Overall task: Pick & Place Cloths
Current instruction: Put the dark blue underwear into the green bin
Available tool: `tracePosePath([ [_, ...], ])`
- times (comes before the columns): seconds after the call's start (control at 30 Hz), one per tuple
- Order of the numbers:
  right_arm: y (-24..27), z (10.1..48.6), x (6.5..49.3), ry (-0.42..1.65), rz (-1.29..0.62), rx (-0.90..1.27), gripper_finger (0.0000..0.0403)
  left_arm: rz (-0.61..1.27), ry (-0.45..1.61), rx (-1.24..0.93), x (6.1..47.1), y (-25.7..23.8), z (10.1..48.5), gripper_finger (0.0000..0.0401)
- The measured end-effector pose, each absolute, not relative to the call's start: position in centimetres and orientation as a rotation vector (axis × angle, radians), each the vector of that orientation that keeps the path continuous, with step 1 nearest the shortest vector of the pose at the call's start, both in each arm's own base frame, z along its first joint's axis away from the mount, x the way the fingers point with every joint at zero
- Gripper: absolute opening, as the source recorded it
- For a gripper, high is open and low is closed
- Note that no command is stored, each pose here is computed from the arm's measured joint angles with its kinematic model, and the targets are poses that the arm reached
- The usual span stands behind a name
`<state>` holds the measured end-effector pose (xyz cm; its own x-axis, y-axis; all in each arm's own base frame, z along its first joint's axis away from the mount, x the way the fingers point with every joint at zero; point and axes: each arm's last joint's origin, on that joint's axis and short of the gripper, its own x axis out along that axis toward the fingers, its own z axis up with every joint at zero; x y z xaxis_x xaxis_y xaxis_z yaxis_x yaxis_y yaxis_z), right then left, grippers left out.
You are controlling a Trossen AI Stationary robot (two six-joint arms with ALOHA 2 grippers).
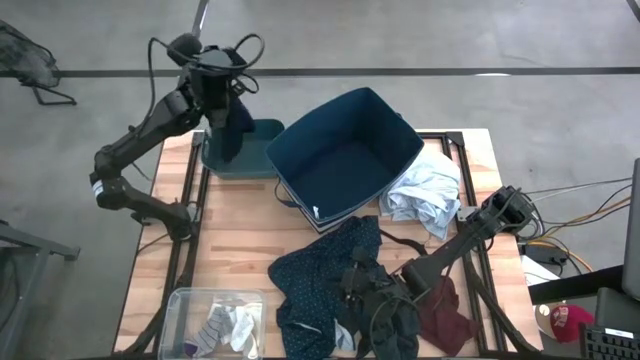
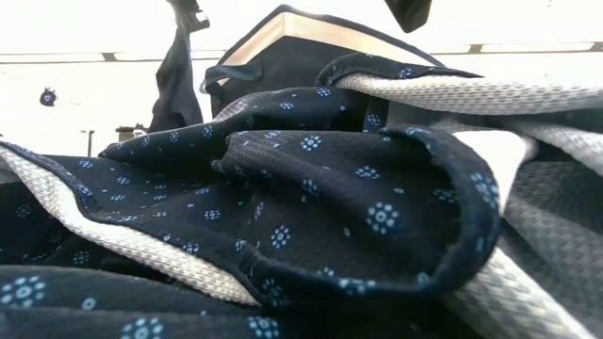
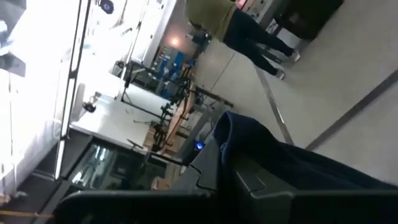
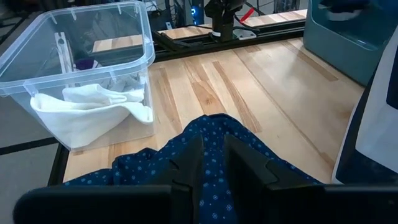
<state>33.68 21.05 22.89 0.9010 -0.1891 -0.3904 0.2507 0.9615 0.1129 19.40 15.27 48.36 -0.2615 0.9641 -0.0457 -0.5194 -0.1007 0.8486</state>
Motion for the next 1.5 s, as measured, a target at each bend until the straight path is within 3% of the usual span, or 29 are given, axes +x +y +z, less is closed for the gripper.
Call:
tracePosePath([
  [0.33,21.0,22.8,33.7,0.386,-0.229,0.163,0.0094,1.491,1.228,0.580,17.3,13.9,43.4,0.0010],
  [0.5,20.9,22.9,33.8,0.381,-0.232,0.168,0.0102,1.150,1.260,0.264,16.7,12.6,41.3,0.0011],
  [0.63,20.7,22.9,33.9,0.380,-0.237,0.170,0.0107,0.853,1.173,0.046,17.5,12.1,40.9,0.0011],
  [0.83,20.6,22.8,33.9,0.382,-0.239,0.169,0.0112,0.685,1.121,-0.029,18.2,11.4,40.9,0.0011],
  [0.97,20.6,22.8,33.9,0.383,-0.239,0.166,0.0115,0.744,1.122,0.006,18.2,11.6,41.0,0.0012],
  [1.17,20.6,22.8,33.9,0.382,-0.241,0.174,0.0120,1.178,1.218,0.246,17.2,12.4,41.2,0.0009],
  [1.33,20.6,22.8,33.9,0.382,-0.240,0.176,0.0126,1.016,1.236,0.171,17.6,12.6,40.2,0.0013],
  [1.5,20.6,22.8,33.9,0.382,-0.240,0.177,0.0132,1.072,1.186,0.201,18.5,13.4,39.5,0.0025],
])
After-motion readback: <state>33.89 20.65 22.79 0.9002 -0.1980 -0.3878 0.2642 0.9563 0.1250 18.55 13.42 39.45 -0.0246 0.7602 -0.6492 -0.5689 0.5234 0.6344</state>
